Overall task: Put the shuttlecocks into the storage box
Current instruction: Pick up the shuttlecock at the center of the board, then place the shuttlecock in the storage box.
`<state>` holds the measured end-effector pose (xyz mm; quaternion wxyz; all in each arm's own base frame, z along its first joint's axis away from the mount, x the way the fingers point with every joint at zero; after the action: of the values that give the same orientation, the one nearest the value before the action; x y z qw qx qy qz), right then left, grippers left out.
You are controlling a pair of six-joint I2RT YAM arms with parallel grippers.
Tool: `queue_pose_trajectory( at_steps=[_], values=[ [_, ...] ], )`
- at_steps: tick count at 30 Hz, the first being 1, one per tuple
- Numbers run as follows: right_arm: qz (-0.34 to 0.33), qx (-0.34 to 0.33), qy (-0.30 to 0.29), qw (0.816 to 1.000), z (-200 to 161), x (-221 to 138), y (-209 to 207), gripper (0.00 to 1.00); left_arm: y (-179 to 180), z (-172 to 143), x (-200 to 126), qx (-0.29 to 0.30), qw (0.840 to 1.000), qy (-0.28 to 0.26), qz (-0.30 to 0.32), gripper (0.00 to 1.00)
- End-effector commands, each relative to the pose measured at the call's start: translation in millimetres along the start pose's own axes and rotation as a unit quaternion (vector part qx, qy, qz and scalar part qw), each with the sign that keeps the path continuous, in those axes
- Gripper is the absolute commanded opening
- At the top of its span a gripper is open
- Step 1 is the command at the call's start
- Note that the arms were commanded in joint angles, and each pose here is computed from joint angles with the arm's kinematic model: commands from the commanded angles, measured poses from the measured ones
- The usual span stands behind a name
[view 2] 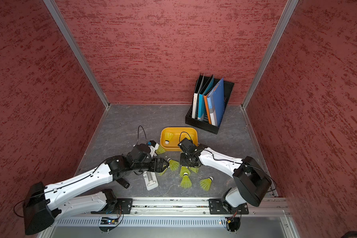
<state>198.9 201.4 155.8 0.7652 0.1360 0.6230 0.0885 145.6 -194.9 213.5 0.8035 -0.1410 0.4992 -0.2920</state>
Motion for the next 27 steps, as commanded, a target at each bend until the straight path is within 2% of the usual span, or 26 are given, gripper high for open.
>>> queue_pose_trajectory(
  at_steps=[1, 8, 13, 17, 21, 27],
  values=[
    [0.018, 0.004, 0.011, 1.0, -9, -16, -1, 0.19, -5, 5, 0, 0.003, 1.0, -0.015, -0.005, 1.0],
    [0.036, 0.001, 0.014, 0.999, -17, -41, -4, 0.18, -10, 8, 0, 0.005, 1.0, -0.021, -0.008, 1.0],
    [0.044, -0.021, -0.013, 0.999, -12, -75, 1, 0.18, -19, 18, -6, 0.008, 0.999, -0.035, -0.018, 1.0],
    [0.048, -0.042, -0.04, 0.997, 8, -97, 15, 0.18, -25, 33, -12, 0.001, 0.998, -0.051, -0.031, 1.0],
    [0.07, -0.049, -0.058, 0.995, 34, -102, 30, 0.18, -22, 51, -15, -0.016, 0.997, -0.059, -0.045, 1.0],
    [0.068, -0.062, -0.061, 0.994, 72, -84, 46, 0.18, -1, 83, -16, -0.054, 0.994, -0.071, -0.061, 1.0]
  ],
)
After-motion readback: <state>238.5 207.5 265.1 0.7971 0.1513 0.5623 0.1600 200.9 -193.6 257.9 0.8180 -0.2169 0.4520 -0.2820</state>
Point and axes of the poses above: each gripper's point midway between its finger pads, its own x axis out along the fingers, its own y axis along the line the jaws close on, z = x × y, the point moved 10 cm from there along -x, back along the fingers, and after that the axes turned 2 degrees about x, right-handed, at the moved point
